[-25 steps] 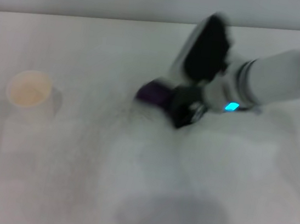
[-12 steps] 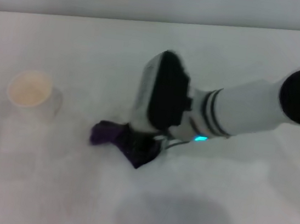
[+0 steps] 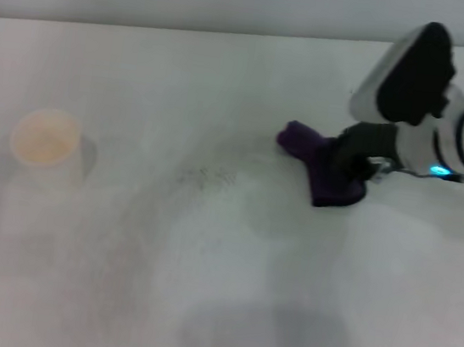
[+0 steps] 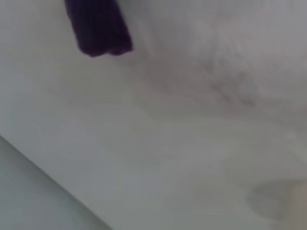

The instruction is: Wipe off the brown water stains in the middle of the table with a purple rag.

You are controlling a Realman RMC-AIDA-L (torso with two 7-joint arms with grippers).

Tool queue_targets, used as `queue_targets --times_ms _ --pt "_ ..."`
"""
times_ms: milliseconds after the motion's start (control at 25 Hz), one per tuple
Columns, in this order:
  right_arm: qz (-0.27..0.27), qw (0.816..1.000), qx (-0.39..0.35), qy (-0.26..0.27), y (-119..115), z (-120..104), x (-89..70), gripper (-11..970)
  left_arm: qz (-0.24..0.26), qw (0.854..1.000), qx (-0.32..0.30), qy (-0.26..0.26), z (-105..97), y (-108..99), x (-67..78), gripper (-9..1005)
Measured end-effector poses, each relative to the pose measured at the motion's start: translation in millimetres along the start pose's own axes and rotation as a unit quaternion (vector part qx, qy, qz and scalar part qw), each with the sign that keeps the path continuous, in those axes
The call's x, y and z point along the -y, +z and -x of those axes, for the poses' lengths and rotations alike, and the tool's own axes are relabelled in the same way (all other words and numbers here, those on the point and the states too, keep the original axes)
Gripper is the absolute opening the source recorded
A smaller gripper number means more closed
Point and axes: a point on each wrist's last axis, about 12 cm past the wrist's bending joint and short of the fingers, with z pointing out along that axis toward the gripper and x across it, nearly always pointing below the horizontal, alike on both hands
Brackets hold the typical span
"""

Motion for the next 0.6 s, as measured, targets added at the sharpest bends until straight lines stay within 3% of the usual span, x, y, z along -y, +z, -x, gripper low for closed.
queue_targets --times_ms 200,440,600 --pt "-0.005 1.0 -0.004 0.013 -5 -9 4.5 87 0.0 1.0 0.002 0.001 1 2 -0.3 891" --pt "-0.009 1.0 0.009 -0.004 -2 -1 -2.4 88 0.001 1.0 0.006 0.001 3 4 0.0 890" --pt "-0.037 0.998 0.043 0.001 -7 6 2.0 205 0.008 1.0 0.009 -0.001 3 4 -1.5 890"
